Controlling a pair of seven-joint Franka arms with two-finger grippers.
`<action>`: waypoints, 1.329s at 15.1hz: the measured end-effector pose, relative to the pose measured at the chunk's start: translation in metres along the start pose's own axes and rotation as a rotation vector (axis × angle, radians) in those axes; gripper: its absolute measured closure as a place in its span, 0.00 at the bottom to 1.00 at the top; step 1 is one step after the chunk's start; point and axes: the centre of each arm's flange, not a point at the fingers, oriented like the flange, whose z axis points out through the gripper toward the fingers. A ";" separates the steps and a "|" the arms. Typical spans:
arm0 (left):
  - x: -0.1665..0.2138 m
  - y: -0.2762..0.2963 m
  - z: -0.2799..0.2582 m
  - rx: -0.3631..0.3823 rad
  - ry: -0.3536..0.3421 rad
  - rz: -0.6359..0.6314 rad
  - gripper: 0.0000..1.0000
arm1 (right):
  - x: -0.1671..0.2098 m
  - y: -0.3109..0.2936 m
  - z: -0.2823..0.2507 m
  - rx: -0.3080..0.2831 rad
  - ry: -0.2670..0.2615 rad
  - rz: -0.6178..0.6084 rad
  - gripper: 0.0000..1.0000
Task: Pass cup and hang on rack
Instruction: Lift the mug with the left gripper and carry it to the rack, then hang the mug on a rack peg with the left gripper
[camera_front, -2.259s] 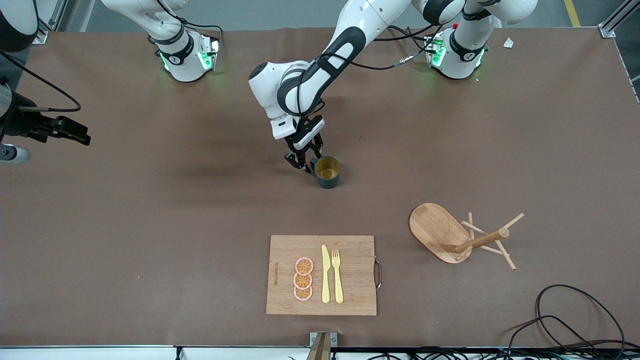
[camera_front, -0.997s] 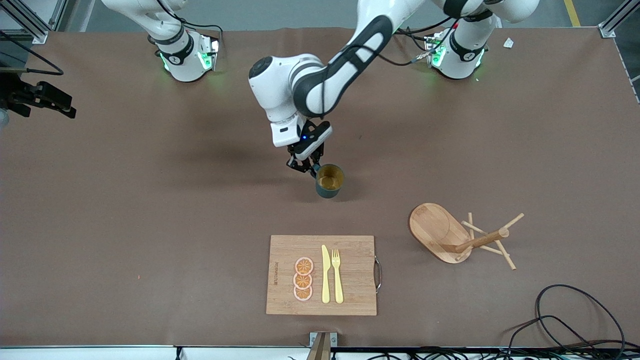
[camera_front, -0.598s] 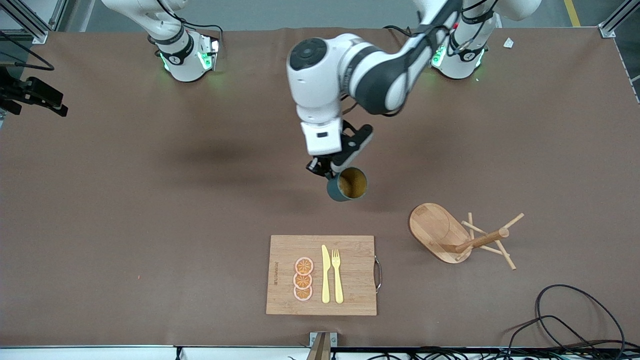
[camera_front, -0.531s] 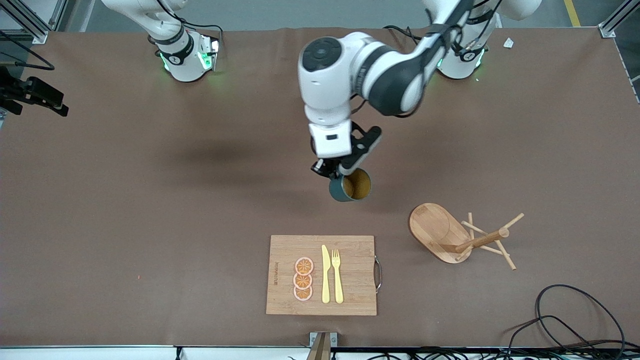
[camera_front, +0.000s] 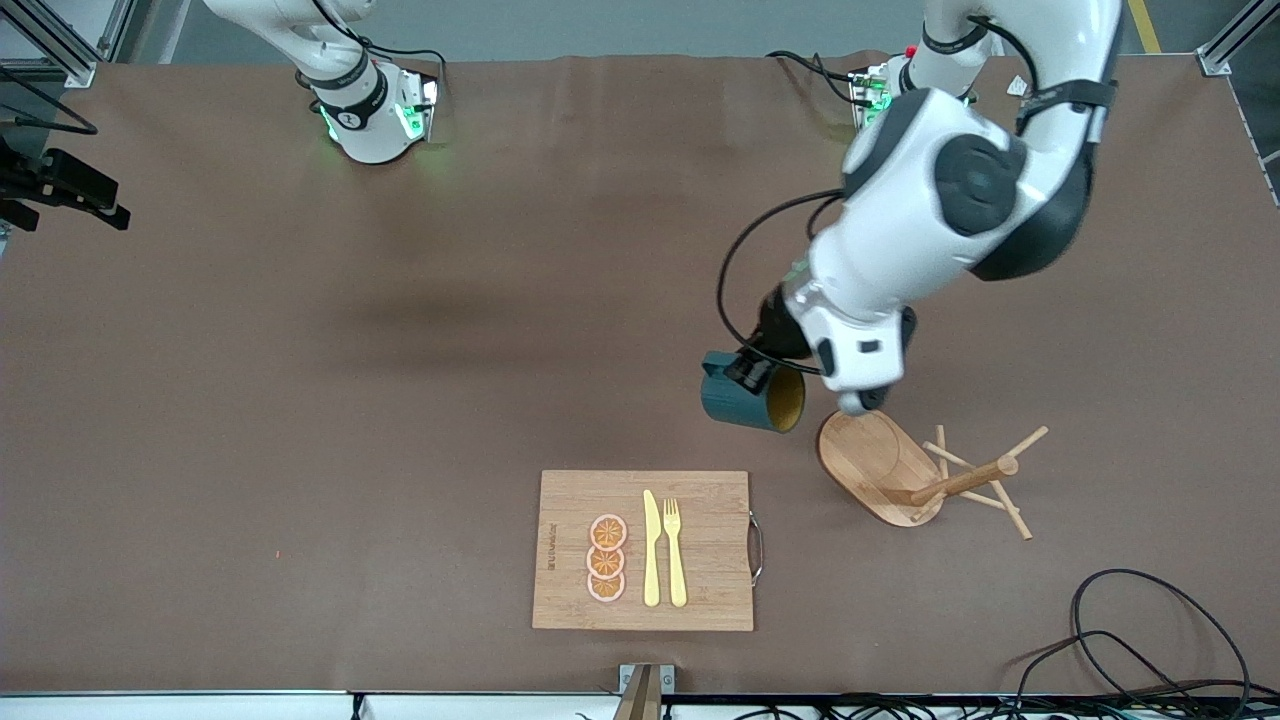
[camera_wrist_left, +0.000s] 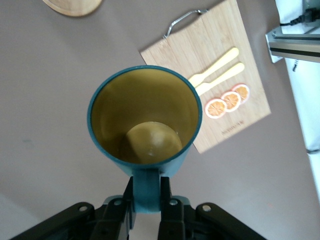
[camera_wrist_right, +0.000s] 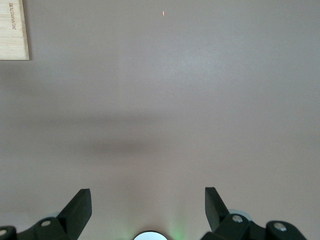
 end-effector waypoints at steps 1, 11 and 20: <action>0.017 -0.001 -0.007 -0.011 -0.048 -0.006 0.79 | 0.000 0.000 0.000 0.000 0.000 -0.001 0.00; 0.190 -0.048 -0.023 -0.076 -0.445 0.040 0.79 | -0.001 -0.002 -0.001 0.000 -0.004 -0.013 0.00; 0.282 -0.083 0.001 -0.139 -0.614 -0.015 0.79 | -0.002 -0.002 -0.001 0.000 -0.004 -0.015 0.00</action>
